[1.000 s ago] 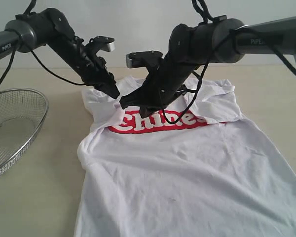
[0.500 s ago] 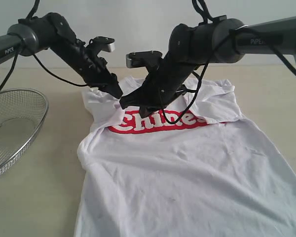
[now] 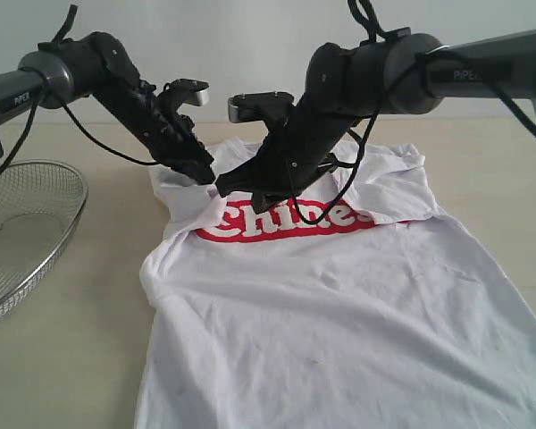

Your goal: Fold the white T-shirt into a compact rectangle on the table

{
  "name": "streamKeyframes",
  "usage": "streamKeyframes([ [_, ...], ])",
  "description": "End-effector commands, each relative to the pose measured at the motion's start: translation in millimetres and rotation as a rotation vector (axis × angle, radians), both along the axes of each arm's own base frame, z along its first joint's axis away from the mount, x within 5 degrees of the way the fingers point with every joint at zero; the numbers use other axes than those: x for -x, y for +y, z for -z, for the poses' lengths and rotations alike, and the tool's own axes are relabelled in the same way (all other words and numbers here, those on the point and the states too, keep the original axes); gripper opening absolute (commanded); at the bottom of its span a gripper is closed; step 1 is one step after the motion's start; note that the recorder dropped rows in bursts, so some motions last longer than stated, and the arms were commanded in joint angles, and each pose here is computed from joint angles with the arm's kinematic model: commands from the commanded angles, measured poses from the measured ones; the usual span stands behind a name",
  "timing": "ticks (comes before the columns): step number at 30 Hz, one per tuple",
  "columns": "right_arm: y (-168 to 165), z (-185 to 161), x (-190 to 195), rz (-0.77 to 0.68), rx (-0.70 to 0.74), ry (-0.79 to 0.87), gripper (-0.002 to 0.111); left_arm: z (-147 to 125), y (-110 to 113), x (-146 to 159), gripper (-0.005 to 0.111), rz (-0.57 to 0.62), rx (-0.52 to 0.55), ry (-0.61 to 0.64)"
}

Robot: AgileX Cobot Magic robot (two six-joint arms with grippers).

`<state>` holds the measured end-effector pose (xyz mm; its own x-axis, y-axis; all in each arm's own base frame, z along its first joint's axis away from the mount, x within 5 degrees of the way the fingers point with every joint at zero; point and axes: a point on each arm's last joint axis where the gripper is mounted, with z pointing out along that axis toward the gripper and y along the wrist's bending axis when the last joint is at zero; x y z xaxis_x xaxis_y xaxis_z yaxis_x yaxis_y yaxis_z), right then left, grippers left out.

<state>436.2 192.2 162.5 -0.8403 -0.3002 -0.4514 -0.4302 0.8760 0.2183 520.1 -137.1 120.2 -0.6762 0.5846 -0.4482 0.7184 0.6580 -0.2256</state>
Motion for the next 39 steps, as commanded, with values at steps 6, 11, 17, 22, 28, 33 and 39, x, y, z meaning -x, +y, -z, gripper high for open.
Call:
streamKeyframes([
  [6, -1.5, -5.3, -1.0, -0.001, -0.001, -0.024, 0.000, -3.2, -0.1, -2.5, 0.005, -0.015, -0.002, -0.026],
  [11, -1.5, -5.5, -1.4, 0.000, -0.002, -0.029, 0.000, -16.9, 3.4, -10.1, 0.005, -0.075, 0.012, -0.108],
  [17, -1.5, -5.6, -1.6, -0.001, -0.002, -0.032, 0.000, -22.5, 6.0, -14.9, 0.005, -0.111, -0.005, -0.163],
  [22, -1.5, -5.6, -1.6, -0.001, -0.002, -0.032, 0.000, -20.8, 15.1, -18.1, 0.005, -0.164, -0.059, -0.171],
  [28, -1.4, -6.0, -2.5, 0.003, -0.004, -0.042, 0.000, -11.5, 14.1, -17.1, 0.005, -0.170, -0.051, -0.135],
  [33, -0.3, -9.9, -9.5, 0.069, -0.050, -0.105, 0.004, -18.0, 12.2, -15.7, 0.019, -0.200, -0.007, -0.110],
  [39, 19.0, -18.2, -13.0, 0.122, -0.178, -0.195, 0.052, -20.4, 11.4, -14.9, 0.044, -0.205, 0.005, -0.102],
])
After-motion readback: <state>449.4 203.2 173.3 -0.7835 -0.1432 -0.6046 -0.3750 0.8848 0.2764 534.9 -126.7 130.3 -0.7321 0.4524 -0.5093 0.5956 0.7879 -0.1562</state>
